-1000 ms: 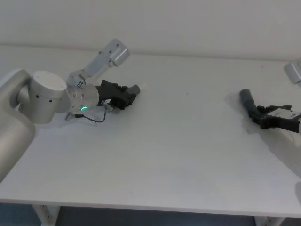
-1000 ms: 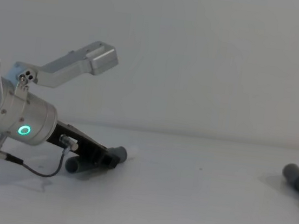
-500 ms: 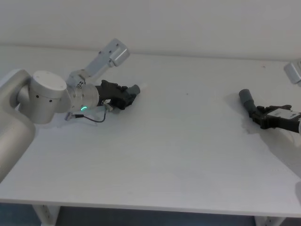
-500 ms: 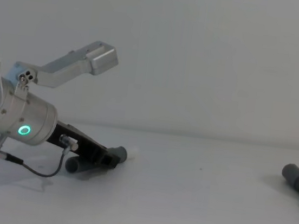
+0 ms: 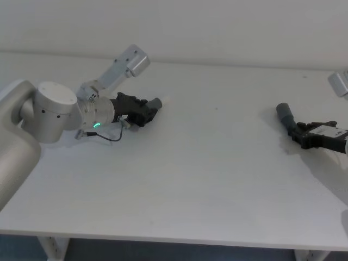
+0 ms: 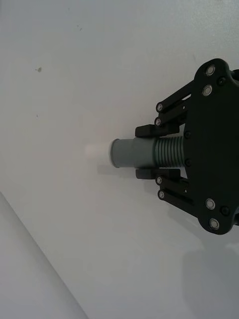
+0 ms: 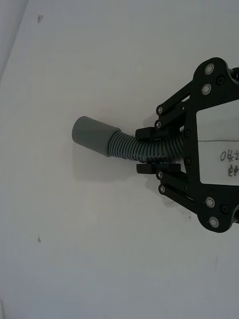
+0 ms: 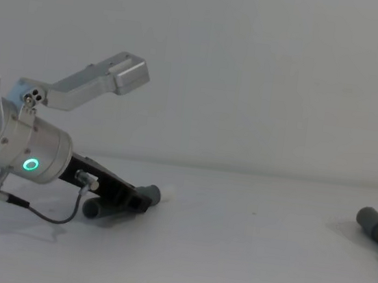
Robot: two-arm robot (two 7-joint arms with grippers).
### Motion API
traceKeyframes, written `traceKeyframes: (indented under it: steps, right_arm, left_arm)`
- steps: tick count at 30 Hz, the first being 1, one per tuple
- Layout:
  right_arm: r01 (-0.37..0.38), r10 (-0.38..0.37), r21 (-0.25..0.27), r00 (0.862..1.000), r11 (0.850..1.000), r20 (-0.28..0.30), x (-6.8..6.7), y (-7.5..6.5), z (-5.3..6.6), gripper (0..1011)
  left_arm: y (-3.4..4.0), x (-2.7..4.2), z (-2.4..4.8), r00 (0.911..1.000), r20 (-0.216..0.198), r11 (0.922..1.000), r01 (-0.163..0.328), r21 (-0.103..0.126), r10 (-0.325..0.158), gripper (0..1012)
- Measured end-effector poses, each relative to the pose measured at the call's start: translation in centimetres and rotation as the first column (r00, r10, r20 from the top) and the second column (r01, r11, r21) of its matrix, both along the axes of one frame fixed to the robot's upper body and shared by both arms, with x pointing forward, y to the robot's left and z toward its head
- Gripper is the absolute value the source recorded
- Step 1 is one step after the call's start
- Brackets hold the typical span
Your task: Use both hands to pick up one end of the pipe from the table, align the ends, and insert them.
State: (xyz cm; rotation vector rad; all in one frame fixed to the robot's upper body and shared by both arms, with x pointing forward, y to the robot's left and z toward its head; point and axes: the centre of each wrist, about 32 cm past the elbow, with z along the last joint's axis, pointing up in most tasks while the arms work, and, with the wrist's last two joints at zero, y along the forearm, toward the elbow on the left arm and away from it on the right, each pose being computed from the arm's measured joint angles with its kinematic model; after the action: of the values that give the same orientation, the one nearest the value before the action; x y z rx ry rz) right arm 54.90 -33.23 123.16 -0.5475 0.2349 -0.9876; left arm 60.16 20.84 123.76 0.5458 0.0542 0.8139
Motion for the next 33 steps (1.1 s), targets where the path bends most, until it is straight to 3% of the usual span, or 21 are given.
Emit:
traceKeyframes:
  steps: [10, 17, 25, 33]
  right_arm:
    - [-0.023, 0.023, 0.009, 0.999, 1.0, 0.031, 0.0, 0.0, -0.3, 274]
    - [-0.053, 0.051, 0.022, 0.995, 0.998, 0.089, -0.1, -0.3, -0.4, 274]
    - [-0.098, 0.089, 0.047, 0.982, 0.994, 0.164, 0.0, -1.2, 0.3, 274]
    - [-0.181, 0.161, 0.068, 0.959, 0.981, 0.231, 0.3, -2.9, 1.3, 274]
  left_arm:
    - [-0.12, 0.19, 0.14, 1.0, 0.003, 0.9999, 0.005, 0.009, -0.005, 354]
    - [-0.89, 0.79, 0.74, 0.9995, 0.022, 0.9994, 0.023, 0.026, -0.023, 354]
    - [-1.75, 1.37, 1.33, 0.9982, 0.045, 0.9984, 0.038, 0.041, -0.04, 354]
    - [-2.2, 1.69, 1.92, 0.9934, 0.083, 0.9959, 0.076, 0.05, -0.08, 354]
